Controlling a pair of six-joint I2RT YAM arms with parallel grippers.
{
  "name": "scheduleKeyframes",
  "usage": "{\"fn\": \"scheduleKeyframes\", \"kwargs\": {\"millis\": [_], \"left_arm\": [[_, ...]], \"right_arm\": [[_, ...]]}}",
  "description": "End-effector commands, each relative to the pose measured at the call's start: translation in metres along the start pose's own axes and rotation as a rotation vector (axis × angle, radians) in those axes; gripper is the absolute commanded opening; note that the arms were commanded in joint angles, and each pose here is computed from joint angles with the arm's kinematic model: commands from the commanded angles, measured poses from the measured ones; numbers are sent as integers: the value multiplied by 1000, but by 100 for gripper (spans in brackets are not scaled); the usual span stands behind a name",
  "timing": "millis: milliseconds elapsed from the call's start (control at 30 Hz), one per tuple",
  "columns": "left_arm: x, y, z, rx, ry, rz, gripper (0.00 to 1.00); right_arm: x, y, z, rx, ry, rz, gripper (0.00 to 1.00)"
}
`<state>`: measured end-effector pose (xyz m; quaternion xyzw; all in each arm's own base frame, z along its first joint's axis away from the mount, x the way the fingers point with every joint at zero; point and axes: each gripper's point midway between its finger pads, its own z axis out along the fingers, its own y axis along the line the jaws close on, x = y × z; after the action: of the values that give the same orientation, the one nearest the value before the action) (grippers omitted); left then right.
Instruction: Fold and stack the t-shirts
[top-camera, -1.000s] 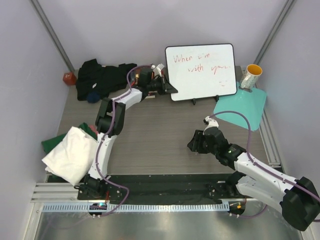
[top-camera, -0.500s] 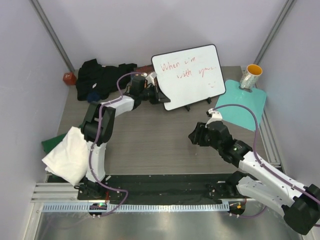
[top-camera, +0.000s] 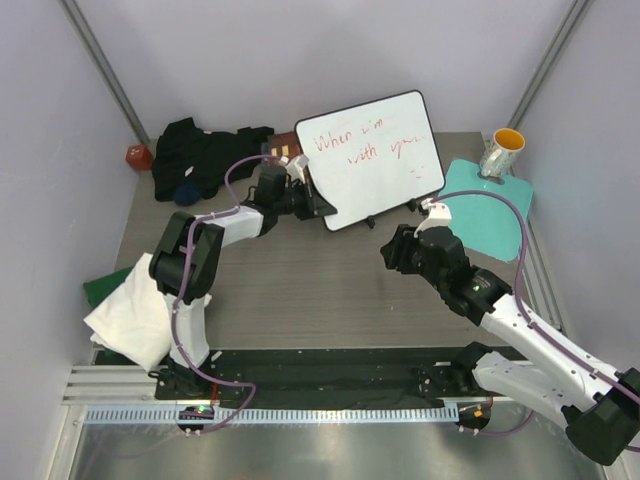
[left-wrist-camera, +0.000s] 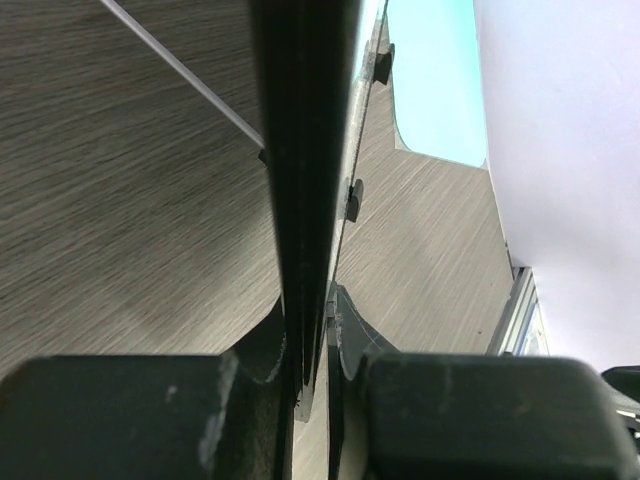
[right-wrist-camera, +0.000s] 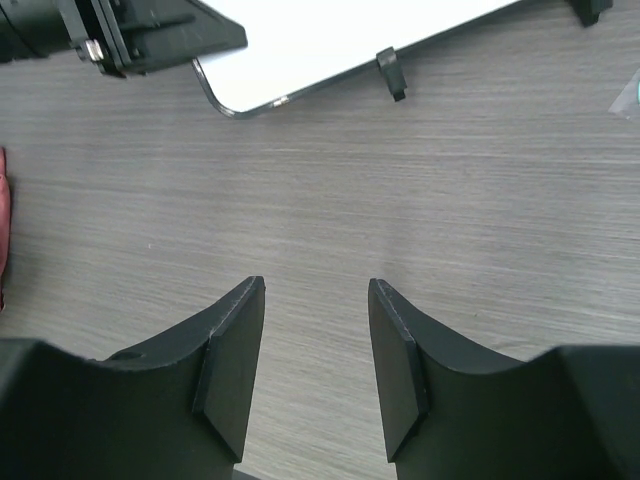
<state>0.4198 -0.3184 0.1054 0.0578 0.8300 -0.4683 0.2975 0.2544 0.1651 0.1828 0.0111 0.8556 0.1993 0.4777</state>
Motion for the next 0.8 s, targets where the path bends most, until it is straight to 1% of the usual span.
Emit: {"fn": "scheduleKeyframes", "kwargs": {"millis": [0,200,300,433,533,767], "left_arm": [[87,35,7,-140,202,-27,0],[121,29,15,-135,273,-12,0],[134,28,11,-140,280,-11,0],[162,37,0,-163,318,-20,0],[175,42,-9,-176,328,-16,0],[192,45,-21,-165,348,-1,0]], "right_arm": [[-27,4,-7,10,-75,-23,52],[-31,-4,-12,47,-90,-42,52],[-33,-7,-14,60,-101,-41,52],[-33,-9,-14,66,-106,-45,52],[-34,-9,-14,66,-106,-48,52],[-35,-9,-17,61,-115,-44,52]]}}
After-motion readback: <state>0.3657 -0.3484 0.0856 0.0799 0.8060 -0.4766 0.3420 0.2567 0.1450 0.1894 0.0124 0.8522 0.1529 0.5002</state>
